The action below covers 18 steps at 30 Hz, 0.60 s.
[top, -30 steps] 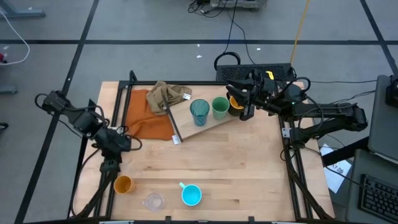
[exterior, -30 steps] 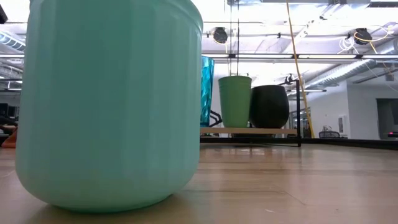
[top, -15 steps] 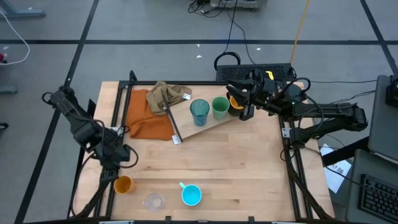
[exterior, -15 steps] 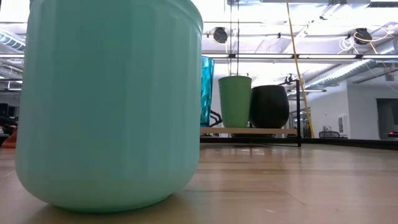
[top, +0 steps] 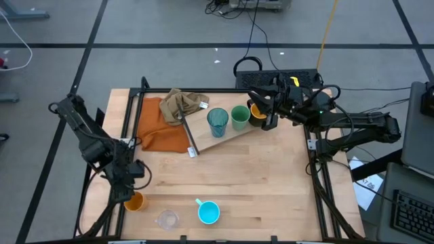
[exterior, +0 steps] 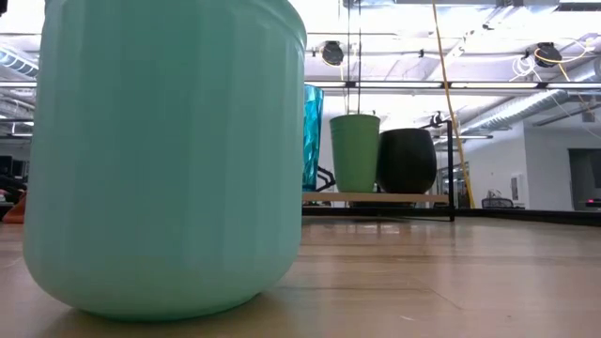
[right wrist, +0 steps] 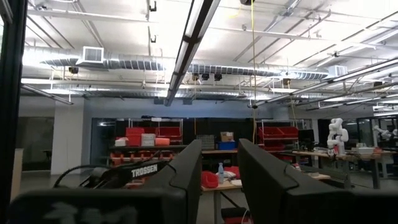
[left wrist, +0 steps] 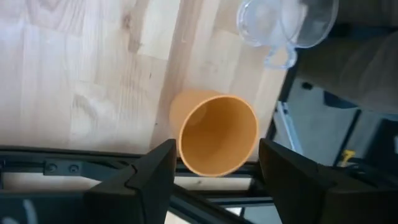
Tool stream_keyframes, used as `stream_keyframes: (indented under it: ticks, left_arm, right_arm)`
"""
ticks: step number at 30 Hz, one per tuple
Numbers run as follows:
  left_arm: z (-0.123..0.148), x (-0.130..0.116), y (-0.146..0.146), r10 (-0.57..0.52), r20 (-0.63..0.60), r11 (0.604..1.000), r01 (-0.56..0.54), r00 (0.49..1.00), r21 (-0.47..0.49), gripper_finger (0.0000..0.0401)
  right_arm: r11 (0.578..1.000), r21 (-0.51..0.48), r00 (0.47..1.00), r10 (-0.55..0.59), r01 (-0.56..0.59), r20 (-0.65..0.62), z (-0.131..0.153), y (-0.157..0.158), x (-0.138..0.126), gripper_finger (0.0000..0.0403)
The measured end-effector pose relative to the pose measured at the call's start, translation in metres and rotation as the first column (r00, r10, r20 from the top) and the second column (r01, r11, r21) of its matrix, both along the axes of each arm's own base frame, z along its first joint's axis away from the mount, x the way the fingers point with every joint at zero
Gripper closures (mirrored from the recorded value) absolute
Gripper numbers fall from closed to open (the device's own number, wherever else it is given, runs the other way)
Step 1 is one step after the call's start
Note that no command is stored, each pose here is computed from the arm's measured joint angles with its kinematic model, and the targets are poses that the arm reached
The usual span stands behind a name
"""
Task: Stack small to large cups/mugs on shelf
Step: Put orange cup on the shelf
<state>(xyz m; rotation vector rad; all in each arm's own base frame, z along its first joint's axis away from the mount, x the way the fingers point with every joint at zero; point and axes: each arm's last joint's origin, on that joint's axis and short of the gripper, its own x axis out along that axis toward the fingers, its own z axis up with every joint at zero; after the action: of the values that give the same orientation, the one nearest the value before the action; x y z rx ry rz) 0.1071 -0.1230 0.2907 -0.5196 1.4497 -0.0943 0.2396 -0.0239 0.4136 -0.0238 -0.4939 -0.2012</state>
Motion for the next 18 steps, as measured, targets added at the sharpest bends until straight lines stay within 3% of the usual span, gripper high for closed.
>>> stream_keyframes:
  ticks: [8,18]
  left_arm:
    - [-0.018,0.005,-0.023,-0.078,-0.076,0.994,0.084,0.994,0.077,0.0171]
    - [-0.033,0.003,-0.037,-0.091,-0.112,0.978,0.110,0.990,0.178,0.0171]
  right_arm:
    - [1.000,-0.004,1.000,0.005,-0.005,0.011,0.001,0.000,-0.001,0.0307]
    - [1.000,-0.008,0.999,0.007,-0.006,0.049,0.009,0.001,-0.013,0.0307]
